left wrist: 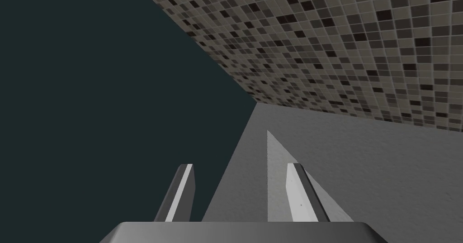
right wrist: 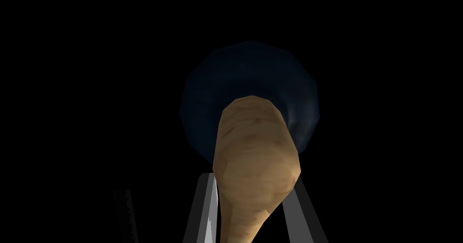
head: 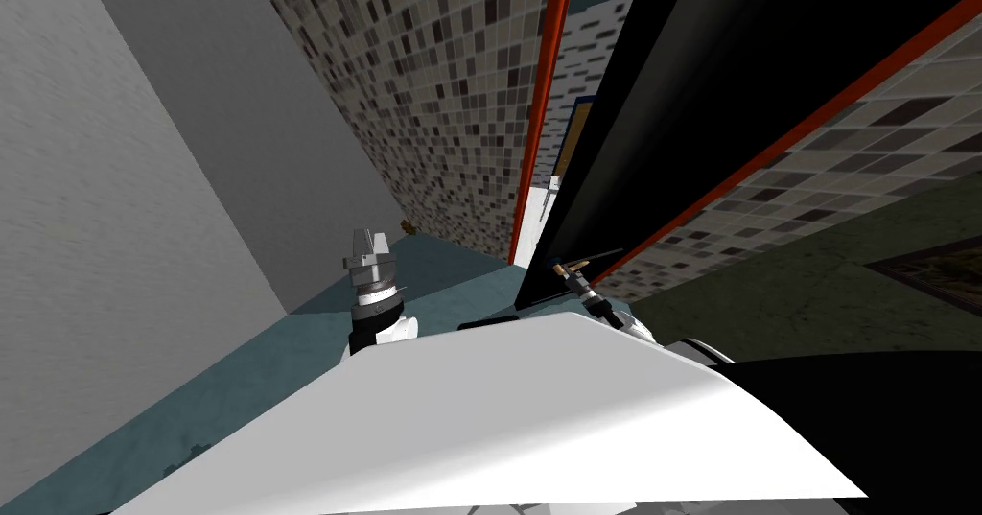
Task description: Pull the door open
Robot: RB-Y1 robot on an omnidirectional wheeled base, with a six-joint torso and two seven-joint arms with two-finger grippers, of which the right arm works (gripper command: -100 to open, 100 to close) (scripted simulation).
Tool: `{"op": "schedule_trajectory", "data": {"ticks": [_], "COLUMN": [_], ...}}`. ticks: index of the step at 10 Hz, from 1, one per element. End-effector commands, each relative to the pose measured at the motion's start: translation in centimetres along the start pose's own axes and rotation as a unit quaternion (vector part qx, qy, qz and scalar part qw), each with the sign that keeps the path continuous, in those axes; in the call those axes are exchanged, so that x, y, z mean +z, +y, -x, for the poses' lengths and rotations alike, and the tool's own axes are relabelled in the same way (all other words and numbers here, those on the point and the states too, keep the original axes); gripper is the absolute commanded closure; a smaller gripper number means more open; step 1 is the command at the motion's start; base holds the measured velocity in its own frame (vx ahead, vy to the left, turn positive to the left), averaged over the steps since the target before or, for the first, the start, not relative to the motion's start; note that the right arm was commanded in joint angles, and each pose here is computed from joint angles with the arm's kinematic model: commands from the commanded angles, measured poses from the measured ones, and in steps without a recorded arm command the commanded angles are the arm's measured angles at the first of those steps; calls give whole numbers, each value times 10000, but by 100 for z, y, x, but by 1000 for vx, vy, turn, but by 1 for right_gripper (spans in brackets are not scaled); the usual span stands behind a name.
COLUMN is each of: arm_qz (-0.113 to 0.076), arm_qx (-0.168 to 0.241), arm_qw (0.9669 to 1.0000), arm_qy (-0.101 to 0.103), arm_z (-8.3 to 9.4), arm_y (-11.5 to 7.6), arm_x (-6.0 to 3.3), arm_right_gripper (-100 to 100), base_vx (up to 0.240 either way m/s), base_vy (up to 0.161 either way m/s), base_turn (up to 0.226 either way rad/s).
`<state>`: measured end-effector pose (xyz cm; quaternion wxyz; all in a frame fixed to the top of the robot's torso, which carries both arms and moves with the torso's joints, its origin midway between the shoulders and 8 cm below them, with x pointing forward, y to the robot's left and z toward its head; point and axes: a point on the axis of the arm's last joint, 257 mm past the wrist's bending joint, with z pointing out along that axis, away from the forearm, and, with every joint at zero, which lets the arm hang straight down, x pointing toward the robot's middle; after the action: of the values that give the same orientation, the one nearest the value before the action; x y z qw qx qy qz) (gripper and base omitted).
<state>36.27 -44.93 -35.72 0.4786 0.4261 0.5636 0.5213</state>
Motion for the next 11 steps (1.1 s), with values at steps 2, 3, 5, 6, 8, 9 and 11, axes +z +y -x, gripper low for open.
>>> {"op": "schedule_trajectory", "data": {"ticks": [2,3,5,6,8,9,11], "arm_qz": [-1,0,0,0,-28,-26,-19], "arm_qx": [-28,-30,-32,-33,12,11,2], "arm_qw": [10000,10000,10000,10000,9999,9999,9999], "arm_qy": [32,49,62,68,109,111,120], "arm_z": [54,60,65,66,2,5,19], "arm_y": [10,13,16,17,-25,-23,-15], "arm_x": [-125,-161,-189,-201,-209,-213,-235], "arm_right_gripper": [100,100,100,100,100,100,100], "base_vx": [-163,-193,-162,-75,-73,-190,-177], "base_vy": [-116,-106,-49,-25,-33,-87,-97], "base_turn": [199,169,72,4,75,195,140]}}
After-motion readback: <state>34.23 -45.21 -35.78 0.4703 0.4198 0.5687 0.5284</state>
